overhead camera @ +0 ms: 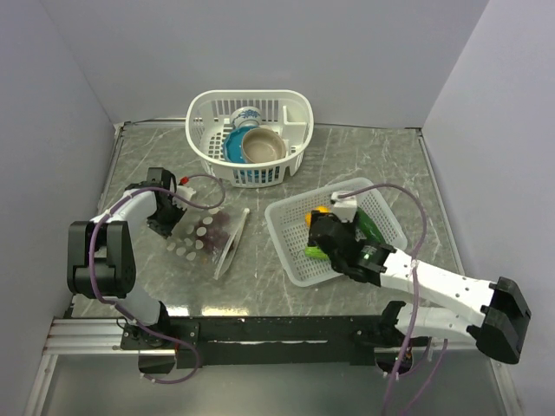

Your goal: Open the zip-top bag and remove the fake food

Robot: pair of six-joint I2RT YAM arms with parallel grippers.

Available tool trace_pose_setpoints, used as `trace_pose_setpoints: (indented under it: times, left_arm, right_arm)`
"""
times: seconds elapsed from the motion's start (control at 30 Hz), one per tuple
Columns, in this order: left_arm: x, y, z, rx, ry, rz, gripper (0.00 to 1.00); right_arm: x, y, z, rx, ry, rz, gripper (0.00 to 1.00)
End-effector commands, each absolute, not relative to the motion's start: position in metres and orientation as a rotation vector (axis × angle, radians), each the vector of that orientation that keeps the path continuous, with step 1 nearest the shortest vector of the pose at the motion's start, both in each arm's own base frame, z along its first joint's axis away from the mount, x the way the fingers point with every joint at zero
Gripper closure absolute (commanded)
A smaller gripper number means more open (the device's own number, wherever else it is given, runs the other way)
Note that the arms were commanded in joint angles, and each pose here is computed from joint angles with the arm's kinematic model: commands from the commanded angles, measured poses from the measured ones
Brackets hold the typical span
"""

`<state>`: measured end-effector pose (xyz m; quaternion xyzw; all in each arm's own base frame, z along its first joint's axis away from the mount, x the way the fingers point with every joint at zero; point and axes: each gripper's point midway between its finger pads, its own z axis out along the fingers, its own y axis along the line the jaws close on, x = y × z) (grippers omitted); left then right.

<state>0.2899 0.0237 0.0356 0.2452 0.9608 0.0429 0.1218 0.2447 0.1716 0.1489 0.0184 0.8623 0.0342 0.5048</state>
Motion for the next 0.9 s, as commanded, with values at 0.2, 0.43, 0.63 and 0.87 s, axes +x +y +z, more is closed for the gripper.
trace_pose_setpoints:
  times: [0.2,0.43,0.63,0.87]
  left_arm:
    - [0.301,0.021,0.051,0.728,2.762,0.118,0.99]
    - [0.299,0.022,0.051,0.74,2.756,0.123,0.99]
    - [0.298,0.022,0.05,0.737,2.761,0.119,0.99]
    - [0.3,0.022,0.05,0.738,2.758,0.12,0.99]
  right_arm:
    - [0.257,0.196,0.196,0.007,1.957,-0.014,0.0]
    - [0.241,0.321,0.206,-0.371,1.912,0.264,0.09]
    - [0.242,0.377,0.145,-0.527,2.016,0.265,0.39]
    - [0.235,0.417,0.086,-0.705,2.079,0.302,0.37]
